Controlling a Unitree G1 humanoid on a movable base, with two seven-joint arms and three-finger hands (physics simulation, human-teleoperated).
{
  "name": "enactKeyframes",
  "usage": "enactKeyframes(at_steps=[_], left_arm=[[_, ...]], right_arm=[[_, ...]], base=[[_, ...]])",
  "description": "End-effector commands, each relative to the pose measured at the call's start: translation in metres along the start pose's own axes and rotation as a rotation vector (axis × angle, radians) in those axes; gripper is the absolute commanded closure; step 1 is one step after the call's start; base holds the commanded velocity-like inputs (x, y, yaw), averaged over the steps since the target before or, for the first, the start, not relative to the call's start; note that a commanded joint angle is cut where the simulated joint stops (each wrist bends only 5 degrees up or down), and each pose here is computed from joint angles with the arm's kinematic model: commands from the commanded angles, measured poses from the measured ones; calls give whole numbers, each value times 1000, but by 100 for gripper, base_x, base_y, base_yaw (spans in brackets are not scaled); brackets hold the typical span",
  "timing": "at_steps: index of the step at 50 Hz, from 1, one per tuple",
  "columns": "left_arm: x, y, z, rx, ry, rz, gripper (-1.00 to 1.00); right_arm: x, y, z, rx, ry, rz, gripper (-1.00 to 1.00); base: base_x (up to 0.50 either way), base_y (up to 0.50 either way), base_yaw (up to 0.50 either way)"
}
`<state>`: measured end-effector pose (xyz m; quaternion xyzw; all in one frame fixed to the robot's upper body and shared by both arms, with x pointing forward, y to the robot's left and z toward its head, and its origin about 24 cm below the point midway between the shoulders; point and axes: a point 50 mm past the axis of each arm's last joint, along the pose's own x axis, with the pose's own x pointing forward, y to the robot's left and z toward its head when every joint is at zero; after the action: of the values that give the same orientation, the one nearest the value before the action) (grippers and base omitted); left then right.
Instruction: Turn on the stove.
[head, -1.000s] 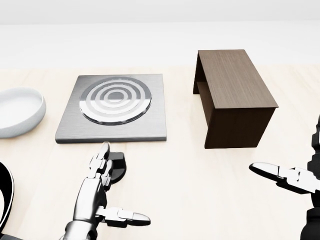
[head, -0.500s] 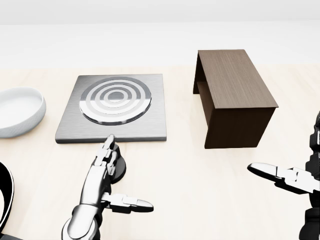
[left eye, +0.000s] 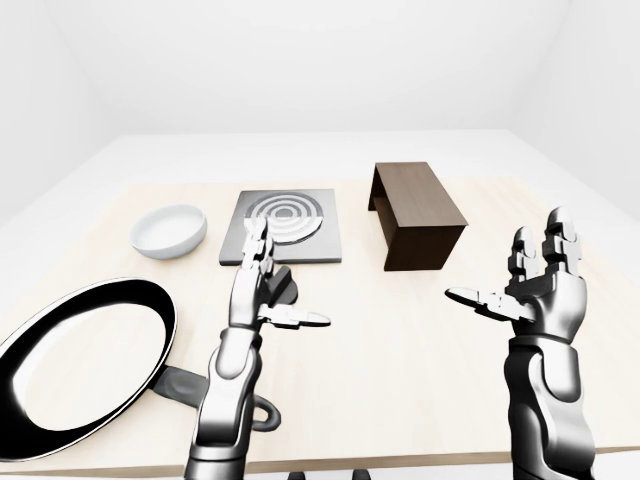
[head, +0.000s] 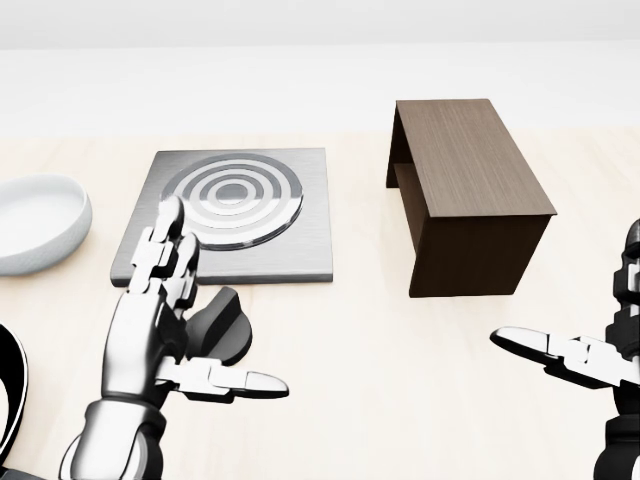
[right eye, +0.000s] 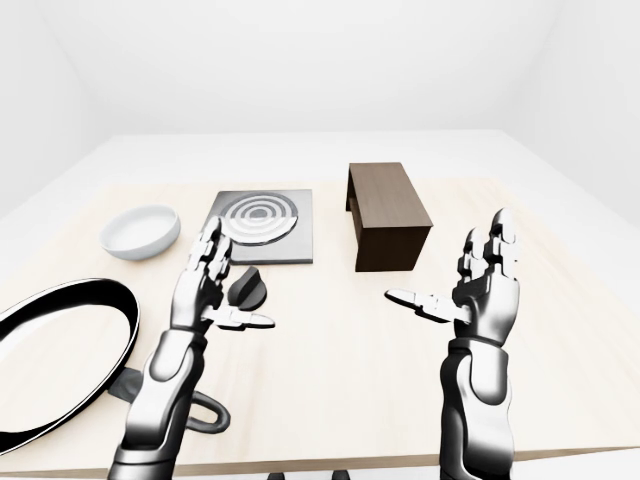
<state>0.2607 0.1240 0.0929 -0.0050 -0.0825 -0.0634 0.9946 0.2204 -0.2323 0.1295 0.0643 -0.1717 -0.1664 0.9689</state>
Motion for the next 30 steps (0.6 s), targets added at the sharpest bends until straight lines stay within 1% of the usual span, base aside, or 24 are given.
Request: enactKeyframes(at_steps=[1, 4, 10, 14, 15, 18, 19, 21, 26, 30], left_arm=[[-11, 0, 24, -2, -101, 12, -100], [-14, -3, 29, 3, -119, 10, -100], [-23, -1, 55, -8, -231, 18, -100], [-29, -3, 67, -5, -285, 15, -100], [-35, -4, 79, -21, -336, 12, -100], [-44, -7, 98, -19, -421, 1, -100], [-50, -8, 109, -13, -475, -2, -100], [-55, -9, 118, -13, -517, -5, -100], [-61, -8, 125, -11, -553, 0, -100], [-61, -7, 125, -7, -552, 6, -100]], right_arm=[[0, 0, 0, -1, 0, 1, -100], [0, 0, -1, -4, 5, 1, -100], [1, 1, 0, -3, 0, 3, -100], [0, 1, -1, -5, 3, 5, -100], [0, 1, 0, -5, 1, 5, -100], [0, 1, 0, -5, 1, 4, -100], [0, 1, -1, -6, 2, 5, -100], [0, 1, -2, -7, 8, 8, -100], [0, 1, -3, -8, 12, 11, -100], [-1, 2, -5, -10, 19, 14, -100]], base=[[0, 0, 0], [0, 0, 0], [0, 0, 0], [0, 0, 0], [0, 0, 0], [0, 0, 0], [0, 0, 0], [0, 0, 0], [0, 0, 0], [0, 0, 0]])
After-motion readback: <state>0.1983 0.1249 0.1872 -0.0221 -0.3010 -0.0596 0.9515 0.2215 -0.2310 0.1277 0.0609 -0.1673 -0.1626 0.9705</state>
